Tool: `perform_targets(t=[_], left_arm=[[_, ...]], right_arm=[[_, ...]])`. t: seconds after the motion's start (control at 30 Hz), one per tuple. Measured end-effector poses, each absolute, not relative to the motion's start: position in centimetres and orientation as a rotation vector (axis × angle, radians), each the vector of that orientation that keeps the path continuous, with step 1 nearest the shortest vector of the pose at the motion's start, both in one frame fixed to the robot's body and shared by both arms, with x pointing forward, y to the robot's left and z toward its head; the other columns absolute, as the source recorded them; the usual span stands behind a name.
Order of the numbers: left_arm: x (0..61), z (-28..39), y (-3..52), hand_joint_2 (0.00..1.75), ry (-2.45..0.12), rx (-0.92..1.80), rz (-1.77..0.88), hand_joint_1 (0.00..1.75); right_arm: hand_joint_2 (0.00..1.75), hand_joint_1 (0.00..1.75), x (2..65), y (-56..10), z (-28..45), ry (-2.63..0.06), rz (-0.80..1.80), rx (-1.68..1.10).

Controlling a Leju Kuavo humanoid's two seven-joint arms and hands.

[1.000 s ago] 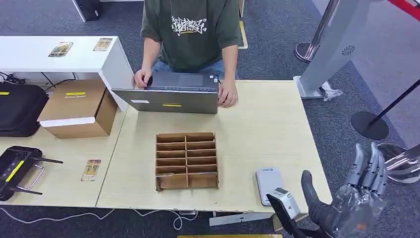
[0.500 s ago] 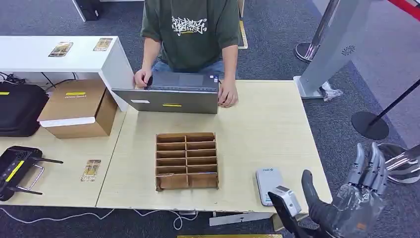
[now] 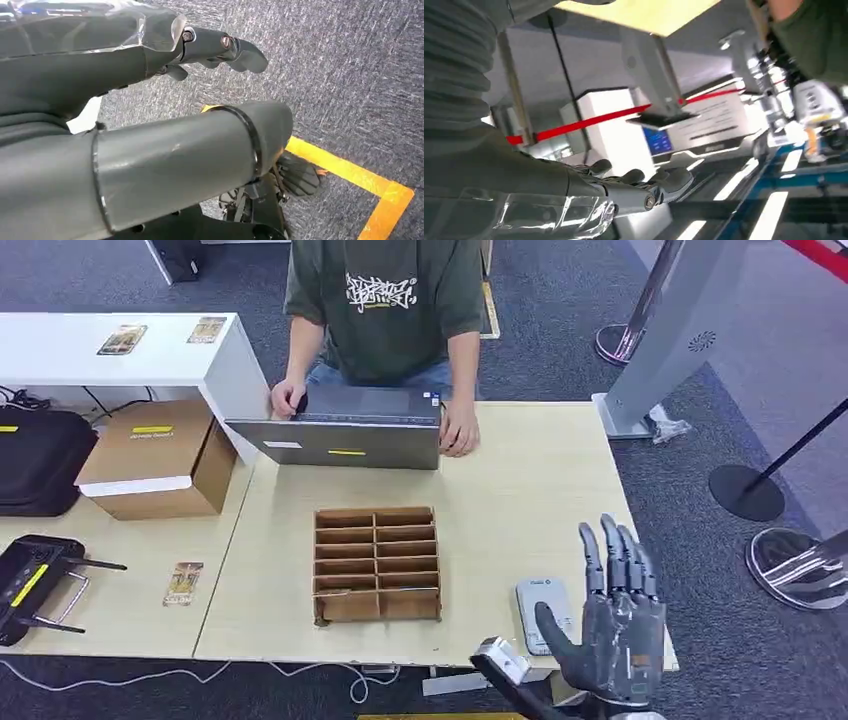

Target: Pass the card to the sensor for recognition and then transmit it.

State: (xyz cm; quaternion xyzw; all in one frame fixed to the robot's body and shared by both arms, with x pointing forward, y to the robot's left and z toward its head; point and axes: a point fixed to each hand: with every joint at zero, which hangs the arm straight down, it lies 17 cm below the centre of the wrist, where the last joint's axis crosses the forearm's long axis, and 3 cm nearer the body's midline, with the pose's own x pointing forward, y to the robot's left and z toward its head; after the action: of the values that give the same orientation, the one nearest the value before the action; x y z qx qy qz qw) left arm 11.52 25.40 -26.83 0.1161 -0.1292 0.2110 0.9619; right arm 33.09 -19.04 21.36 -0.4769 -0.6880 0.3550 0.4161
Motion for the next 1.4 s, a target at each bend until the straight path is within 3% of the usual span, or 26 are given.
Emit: perform_targets(t=[0.53,1.4], left_arm=[[13.1,-26.6,24.9,0.0,-0.264,0.217,0.421,0.0],[14.3,-26.3,24.1,0.0,-0.281,0.195,0.409,0.0]], right_arm=[[1.75,0.0,35.3,-8.5,16.0,-1.832,1.202,-0.87],[1.75,0.0,37.7,-4.0,11.2,-1.791,1.168,-0.703]])
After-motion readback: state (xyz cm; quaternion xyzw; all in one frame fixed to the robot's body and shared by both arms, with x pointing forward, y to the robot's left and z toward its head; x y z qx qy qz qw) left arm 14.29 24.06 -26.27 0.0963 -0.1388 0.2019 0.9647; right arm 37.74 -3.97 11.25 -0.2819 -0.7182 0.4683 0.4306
